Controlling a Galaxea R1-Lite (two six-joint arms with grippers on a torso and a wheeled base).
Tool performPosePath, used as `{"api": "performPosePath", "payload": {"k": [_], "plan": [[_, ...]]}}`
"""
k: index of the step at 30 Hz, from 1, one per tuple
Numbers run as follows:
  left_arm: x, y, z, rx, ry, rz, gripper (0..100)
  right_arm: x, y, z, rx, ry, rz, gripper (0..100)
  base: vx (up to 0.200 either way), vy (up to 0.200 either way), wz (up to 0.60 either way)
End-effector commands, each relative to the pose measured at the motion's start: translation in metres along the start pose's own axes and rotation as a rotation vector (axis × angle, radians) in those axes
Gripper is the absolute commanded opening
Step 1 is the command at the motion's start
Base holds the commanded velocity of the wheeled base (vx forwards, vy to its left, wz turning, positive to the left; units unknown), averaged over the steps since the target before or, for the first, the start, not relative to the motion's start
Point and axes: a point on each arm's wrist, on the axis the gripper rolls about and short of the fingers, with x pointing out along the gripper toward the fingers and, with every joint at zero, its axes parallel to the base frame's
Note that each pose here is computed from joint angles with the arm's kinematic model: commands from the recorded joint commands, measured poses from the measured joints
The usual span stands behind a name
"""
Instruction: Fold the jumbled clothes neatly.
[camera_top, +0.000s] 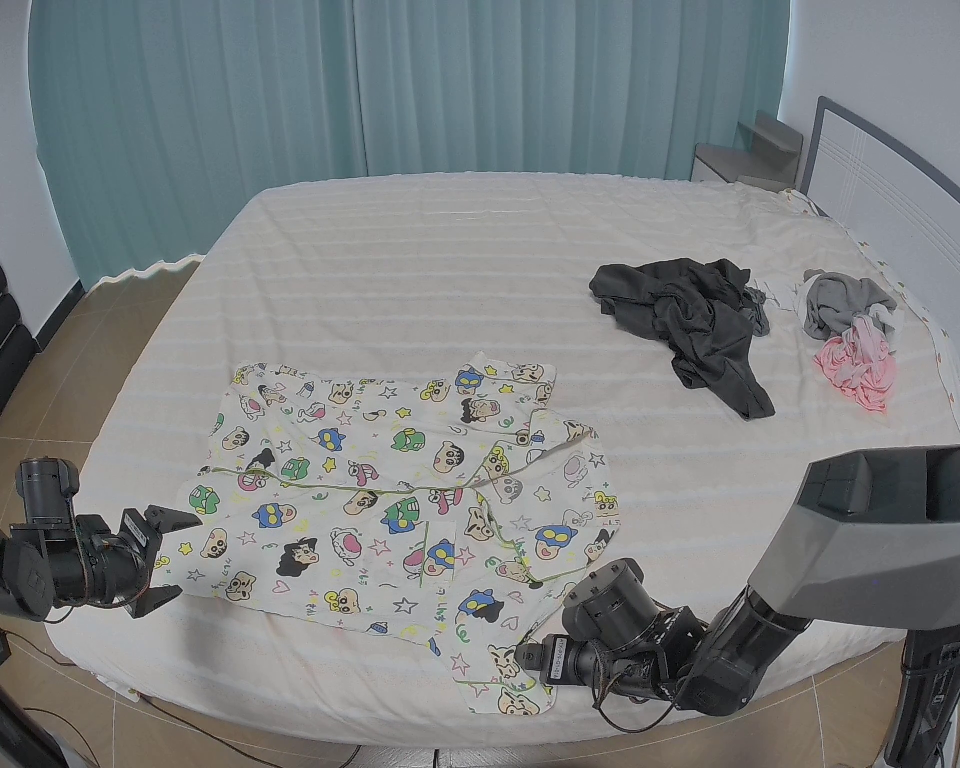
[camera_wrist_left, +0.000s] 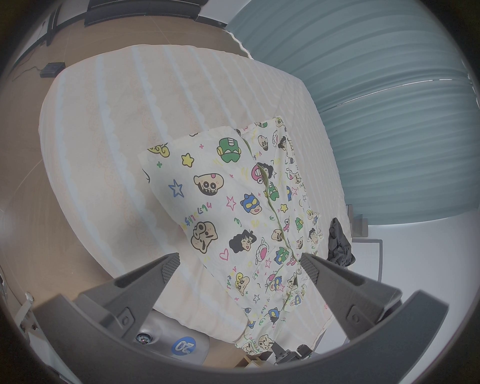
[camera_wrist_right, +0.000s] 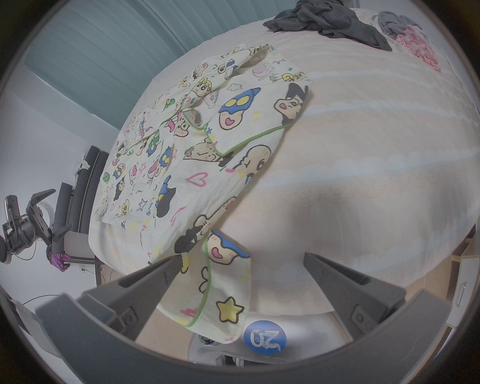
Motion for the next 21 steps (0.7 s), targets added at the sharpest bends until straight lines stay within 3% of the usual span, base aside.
{"api": "performPosePath", "payload": {"k": [1,2,3,21], "plan": [[0.0003,0.0001,0.0002,-0.001,0.0,0.0,100,0.0017,0.0067,0.0011,-0.007,0.002,0.011,100,0.0,0.0,0.0],[0.0003,0.0001,0.0002,-0.003,0.0,0.0,100,0.0024,0.0092,0.0025,-0.01,0.013,0.009,100,0.0,0.0,0.0],[0.0003,0.0001,0.0002,-0.001,0.0,0.0,100,0.003,0.0109,0.0031,-0.011,0.015,0.009,0,0.0,0.0,0.0],[-0.0001,-0.0002,0.0007,-0.002,-0.004,0.0,100,0.006,0.0121,0.0013,-0.017,0.03,-0.005,0,0.0,0.0,0.0]]}}
